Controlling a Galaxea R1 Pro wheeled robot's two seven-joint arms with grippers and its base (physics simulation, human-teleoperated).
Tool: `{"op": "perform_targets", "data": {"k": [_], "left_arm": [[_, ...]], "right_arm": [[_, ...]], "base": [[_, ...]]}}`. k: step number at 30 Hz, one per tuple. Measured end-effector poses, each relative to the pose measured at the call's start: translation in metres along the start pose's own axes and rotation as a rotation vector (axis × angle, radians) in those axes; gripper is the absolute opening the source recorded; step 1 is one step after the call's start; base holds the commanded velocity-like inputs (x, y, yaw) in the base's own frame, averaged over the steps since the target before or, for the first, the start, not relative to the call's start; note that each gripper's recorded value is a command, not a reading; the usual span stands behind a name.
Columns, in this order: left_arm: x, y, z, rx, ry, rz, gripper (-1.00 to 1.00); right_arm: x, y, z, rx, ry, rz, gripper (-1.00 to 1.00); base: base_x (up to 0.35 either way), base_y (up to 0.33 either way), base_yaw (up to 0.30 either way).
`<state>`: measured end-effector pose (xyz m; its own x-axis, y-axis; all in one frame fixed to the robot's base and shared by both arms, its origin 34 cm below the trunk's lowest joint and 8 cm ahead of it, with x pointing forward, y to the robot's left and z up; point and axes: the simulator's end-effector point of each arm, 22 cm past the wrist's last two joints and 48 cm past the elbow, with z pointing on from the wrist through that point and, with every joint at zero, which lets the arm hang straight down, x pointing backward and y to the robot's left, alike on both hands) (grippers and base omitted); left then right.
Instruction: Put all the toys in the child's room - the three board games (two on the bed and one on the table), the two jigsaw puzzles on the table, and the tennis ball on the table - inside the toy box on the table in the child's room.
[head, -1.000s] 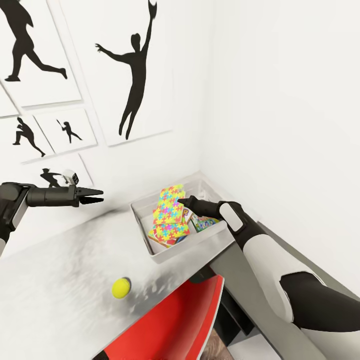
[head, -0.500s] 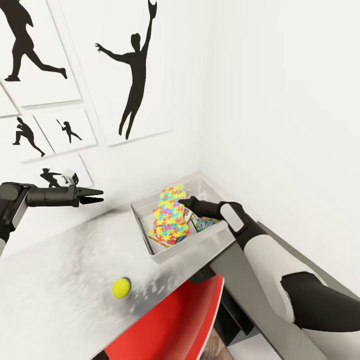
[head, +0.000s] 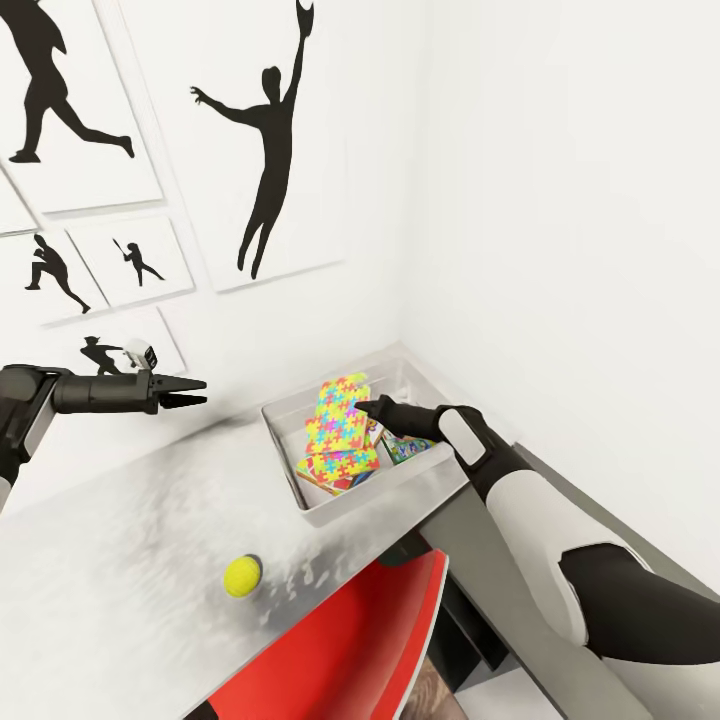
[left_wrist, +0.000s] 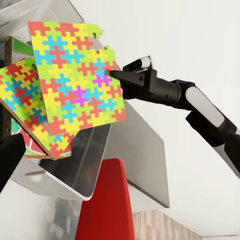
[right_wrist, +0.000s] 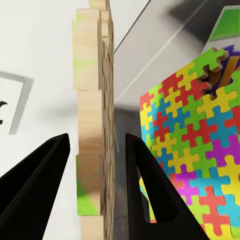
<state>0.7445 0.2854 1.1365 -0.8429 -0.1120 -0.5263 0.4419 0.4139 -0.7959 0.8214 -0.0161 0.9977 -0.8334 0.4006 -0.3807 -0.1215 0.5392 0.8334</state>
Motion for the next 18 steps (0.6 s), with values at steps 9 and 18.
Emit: {"op": "perform_targets", "data": {"k": [9,18], "left_arm": [[0.0001,0.0001,-0.0001,-0.001,0.0,0.0,1.0],[-0.0001,0.0,-0.0003,0.0,0.0,0.0,1.0]], "right_arm": [[-0.0003,-0.0001,0.0,0.0,-0.001,-0.001,1.0],[-0.0011,-0.0004,-0.0002,0.001,-0.005,-0.002,1.0]], "base": [[0.0,0.0,0.0],[0.0,0.0,0.0]]}}
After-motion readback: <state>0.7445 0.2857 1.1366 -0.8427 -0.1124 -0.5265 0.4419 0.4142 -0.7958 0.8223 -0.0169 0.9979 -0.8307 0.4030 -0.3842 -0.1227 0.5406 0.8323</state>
